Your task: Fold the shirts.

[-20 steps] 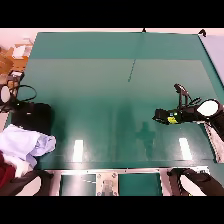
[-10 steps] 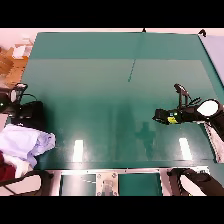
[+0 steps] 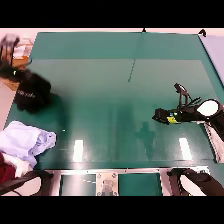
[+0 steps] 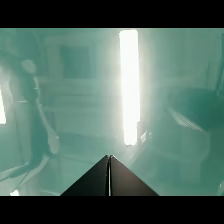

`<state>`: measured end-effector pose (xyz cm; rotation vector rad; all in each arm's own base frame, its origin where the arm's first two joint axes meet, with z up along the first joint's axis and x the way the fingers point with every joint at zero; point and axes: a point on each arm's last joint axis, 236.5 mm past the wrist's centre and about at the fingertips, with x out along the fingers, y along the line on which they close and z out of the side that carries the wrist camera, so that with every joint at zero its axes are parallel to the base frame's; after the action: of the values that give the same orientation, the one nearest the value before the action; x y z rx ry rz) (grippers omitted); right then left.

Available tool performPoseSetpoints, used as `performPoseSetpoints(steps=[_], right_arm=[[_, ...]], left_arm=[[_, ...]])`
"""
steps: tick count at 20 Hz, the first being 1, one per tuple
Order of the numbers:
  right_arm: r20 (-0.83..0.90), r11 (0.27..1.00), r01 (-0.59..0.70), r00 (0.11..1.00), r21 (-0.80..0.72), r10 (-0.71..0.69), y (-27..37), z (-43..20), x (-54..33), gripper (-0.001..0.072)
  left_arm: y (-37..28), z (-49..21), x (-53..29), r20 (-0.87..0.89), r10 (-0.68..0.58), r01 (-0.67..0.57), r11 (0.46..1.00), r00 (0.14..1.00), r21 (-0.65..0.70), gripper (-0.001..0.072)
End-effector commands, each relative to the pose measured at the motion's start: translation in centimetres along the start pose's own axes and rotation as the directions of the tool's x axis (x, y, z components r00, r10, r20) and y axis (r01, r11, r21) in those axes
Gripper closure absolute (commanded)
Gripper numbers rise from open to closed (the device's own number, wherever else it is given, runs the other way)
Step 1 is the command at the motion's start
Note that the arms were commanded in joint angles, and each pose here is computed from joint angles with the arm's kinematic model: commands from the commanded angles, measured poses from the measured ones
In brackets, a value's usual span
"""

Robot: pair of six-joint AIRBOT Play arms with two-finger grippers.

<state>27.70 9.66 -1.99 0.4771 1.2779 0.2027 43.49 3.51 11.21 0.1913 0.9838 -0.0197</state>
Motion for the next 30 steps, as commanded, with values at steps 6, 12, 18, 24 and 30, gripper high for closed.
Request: performPoseSetpoints(steps=[6, 12, 18, 24, 30], right_arm=[[0.003, 1.000, -0.005, 1.000, 0.002, 0.005, 0.1, 0.1, 0.0, 0.0689], [-0.028, 1.000, -0.005, 1.000, 0.013, 0.006, 0.0, -0.3, -0.6, 0.0280], [-0.037, 0.997, -0.041, 0.998, 0.068, 0.044, 0.1, -2.2, 2.7, 0.0176], [-0.041, 0.974, -0.171, 0.983, 0.148, 0.179, 3.3, -1.6, 8.8, 0.0180], [-0.085, 0.974, -0.159, 0.981, 0.163, 0.175, 3.9, -0.9, 12.3, 0.0252]], left_arm=[[-27.8, 4.6, -6.2, 0.097, -0.519, 0.480, 0.836, 0.850, 0.265, 0.0685], [-30.9, -0.3, 0.5, -0.158, -0.540, 0.561, 0.811, 0.827, 0.164, 0.0096], [-19.7, -1.2, 3.8, -0.212, -0.517, 0.500, 0.856, 0.829, -0.132, 0.0095], [-20.6, -2.0, 11.4, -0.064, -0.575, 0.542, 0.798, 0.815, -0.265, 0.0095], [-24.0, -1.7, 17.4, 0.037, -0.668, 0.626, 0.676, 0.744, -0.390, 0.0096]])
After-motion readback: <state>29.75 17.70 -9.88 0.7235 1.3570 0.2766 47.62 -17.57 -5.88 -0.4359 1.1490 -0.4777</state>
